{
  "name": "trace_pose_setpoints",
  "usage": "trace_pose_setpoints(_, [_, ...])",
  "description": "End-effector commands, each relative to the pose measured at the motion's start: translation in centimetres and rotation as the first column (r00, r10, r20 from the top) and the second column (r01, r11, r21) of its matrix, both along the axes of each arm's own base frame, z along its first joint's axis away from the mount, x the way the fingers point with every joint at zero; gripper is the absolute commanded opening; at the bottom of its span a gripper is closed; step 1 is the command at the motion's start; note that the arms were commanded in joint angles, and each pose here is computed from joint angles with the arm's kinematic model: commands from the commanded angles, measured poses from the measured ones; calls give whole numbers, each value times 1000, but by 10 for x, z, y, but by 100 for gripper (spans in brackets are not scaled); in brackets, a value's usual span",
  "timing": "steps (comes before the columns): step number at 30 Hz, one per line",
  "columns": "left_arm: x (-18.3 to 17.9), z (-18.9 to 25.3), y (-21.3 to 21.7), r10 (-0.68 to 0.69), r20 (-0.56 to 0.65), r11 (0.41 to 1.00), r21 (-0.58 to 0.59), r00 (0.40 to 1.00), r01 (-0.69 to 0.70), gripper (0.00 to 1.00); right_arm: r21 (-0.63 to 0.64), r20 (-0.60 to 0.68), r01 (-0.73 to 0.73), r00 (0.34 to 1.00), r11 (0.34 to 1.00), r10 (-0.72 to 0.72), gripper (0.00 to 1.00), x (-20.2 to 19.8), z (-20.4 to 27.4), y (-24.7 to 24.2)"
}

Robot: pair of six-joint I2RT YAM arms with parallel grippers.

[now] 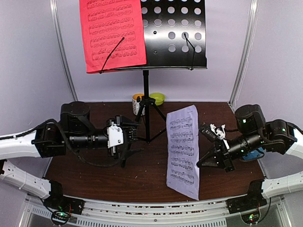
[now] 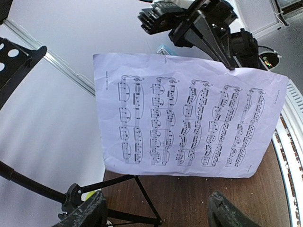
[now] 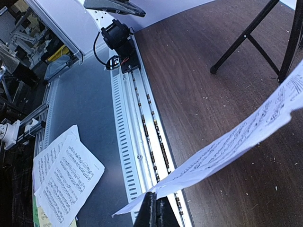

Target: Set up the instrument practice props

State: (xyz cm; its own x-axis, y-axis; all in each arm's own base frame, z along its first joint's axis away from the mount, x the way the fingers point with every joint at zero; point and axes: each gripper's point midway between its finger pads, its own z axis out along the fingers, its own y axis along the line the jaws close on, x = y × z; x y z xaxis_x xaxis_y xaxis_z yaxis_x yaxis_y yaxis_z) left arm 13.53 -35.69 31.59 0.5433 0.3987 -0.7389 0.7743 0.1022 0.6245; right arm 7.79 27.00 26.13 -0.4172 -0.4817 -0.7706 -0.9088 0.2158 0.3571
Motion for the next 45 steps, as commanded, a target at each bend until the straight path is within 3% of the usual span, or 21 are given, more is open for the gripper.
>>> trace_pose_setpoints(1, [-1,14,-5,5,80,1000,12,997,-6,75,-41,32,-41,999,998,43,0,-7,0,-2])
trace_pose_setpoints(11, [-5,20,-4,-9,93,1000,2,996,9,75,-83,54,-97,993,992,102,0,-17,3,3])
trace_pose_setpoints(28, [-20,32,-5,-103,47,988,123,994,96,88,-300,153,-177,961,937,230,0,-40,-1,15])
trace_pose_setpoints(41, [-23,7,-33,-144,-86,953,255,986,161,87,-432,224,-231,909,872,352,0,-56,-3,29])
trace_pose_setpoints(45, [-35,7,-33,-193,-130,944,244,973,220,75,-443,261,-214,898,870,354,0,-52,-2,30])
